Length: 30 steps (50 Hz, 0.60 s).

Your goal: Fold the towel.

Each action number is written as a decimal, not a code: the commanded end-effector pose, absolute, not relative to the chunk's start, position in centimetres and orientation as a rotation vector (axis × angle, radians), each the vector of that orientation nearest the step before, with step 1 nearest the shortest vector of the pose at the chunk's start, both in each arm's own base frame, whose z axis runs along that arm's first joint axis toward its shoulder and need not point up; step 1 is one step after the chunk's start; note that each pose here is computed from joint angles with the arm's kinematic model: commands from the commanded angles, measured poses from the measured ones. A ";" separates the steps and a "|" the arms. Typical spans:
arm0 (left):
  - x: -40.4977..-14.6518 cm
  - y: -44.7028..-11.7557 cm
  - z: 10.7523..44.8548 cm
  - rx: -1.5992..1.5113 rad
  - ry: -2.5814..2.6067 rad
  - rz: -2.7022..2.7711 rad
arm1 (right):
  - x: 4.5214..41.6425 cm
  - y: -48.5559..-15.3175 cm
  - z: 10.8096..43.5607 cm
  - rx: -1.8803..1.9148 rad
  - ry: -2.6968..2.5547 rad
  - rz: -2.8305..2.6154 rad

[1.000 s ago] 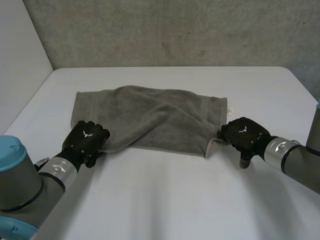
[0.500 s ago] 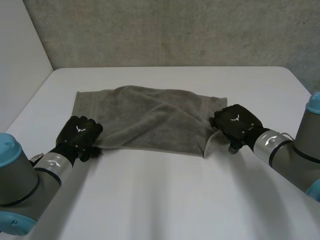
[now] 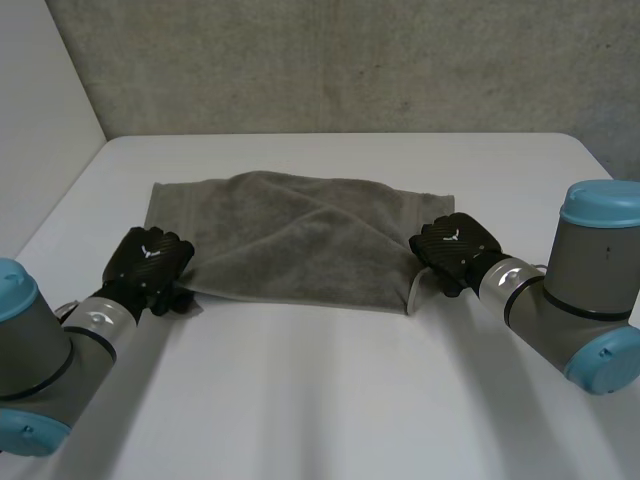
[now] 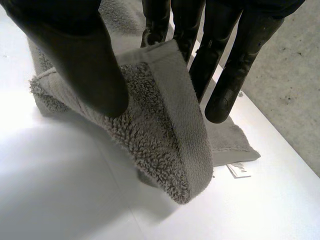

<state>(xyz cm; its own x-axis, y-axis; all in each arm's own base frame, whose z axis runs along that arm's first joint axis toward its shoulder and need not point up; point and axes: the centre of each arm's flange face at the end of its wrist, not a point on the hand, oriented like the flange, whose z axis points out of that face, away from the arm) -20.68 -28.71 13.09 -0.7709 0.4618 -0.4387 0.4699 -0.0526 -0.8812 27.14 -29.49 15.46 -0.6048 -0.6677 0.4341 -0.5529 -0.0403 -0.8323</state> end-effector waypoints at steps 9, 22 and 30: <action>-20.3 -30.1 12.1 1.027 2.103 -2.042 | 26.4 -29.0 16.6 -1.281 2.109 -1.744; -20.3 -30.7 10.7 1.014 2.084 -2.048 | 23.1 -31.5 18.8 -0.804 2.158 -1.741; -20.3 -30.7 10.7 1.013 2.086 -2.046 | 21.2 -33.0 18.9 -0.654 2.161 -1.802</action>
<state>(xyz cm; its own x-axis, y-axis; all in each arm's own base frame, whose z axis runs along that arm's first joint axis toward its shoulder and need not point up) -20.29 -30.72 10.68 -0.7840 0.4088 -0.4671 0.4740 -0.0915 -0.8758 22.15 -32.22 18.86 -0.8423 -0.5269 0.1138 -0.2192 0.1421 -0.9653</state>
